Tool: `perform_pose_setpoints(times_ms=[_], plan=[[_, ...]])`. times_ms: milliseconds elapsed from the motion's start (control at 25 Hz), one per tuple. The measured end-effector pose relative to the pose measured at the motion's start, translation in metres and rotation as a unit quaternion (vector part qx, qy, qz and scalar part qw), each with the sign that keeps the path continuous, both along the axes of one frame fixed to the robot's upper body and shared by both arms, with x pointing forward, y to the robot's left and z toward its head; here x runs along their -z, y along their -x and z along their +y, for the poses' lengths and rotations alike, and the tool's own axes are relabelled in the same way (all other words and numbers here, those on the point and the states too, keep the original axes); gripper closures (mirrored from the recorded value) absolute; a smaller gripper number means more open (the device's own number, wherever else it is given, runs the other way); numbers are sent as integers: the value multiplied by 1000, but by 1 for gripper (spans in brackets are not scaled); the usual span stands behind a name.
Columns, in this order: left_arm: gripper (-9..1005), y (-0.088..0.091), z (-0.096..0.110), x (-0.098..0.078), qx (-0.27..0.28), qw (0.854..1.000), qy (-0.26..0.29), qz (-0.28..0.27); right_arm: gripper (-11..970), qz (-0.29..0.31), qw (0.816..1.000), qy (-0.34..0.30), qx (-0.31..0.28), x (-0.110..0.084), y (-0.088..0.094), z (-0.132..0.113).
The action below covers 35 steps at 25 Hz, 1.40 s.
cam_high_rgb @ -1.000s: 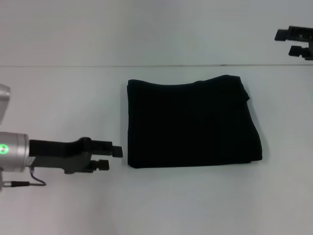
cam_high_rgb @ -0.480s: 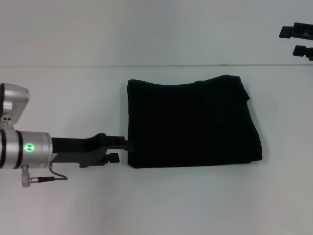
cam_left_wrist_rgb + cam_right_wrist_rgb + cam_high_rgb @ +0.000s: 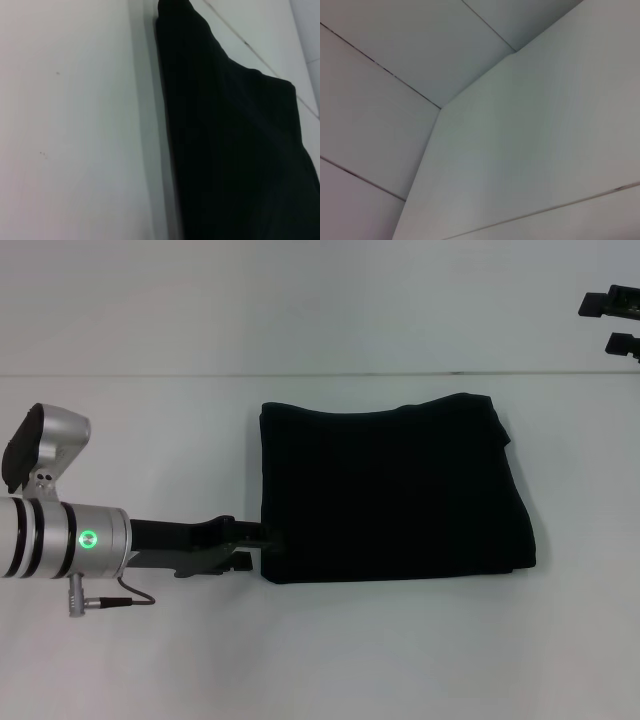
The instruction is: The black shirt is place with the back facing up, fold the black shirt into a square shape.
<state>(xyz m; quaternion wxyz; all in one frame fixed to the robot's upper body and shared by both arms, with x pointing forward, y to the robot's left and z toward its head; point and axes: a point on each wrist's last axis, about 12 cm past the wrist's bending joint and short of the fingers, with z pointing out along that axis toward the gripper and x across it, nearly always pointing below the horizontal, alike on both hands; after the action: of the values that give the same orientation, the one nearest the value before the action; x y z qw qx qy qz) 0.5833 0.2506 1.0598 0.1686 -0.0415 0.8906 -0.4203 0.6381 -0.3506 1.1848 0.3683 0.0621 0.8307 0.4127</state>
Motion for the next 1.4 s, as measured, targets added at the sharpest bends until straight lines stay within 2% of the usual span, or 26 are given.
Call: perform_pose_setpoints(times_ms=[1120,1320,1400], plan=[[465,0,-22,5,18,1000,1,13,46,-4,1000,-4,7,0,1,-4],[482,1,-21,5,14,1000,5,14,46,-3,1000,-3,10,1,2,-6],[524,1,-21,6,14,1000,5,14,46,-3,1000,-3,10,2,3,-6]])
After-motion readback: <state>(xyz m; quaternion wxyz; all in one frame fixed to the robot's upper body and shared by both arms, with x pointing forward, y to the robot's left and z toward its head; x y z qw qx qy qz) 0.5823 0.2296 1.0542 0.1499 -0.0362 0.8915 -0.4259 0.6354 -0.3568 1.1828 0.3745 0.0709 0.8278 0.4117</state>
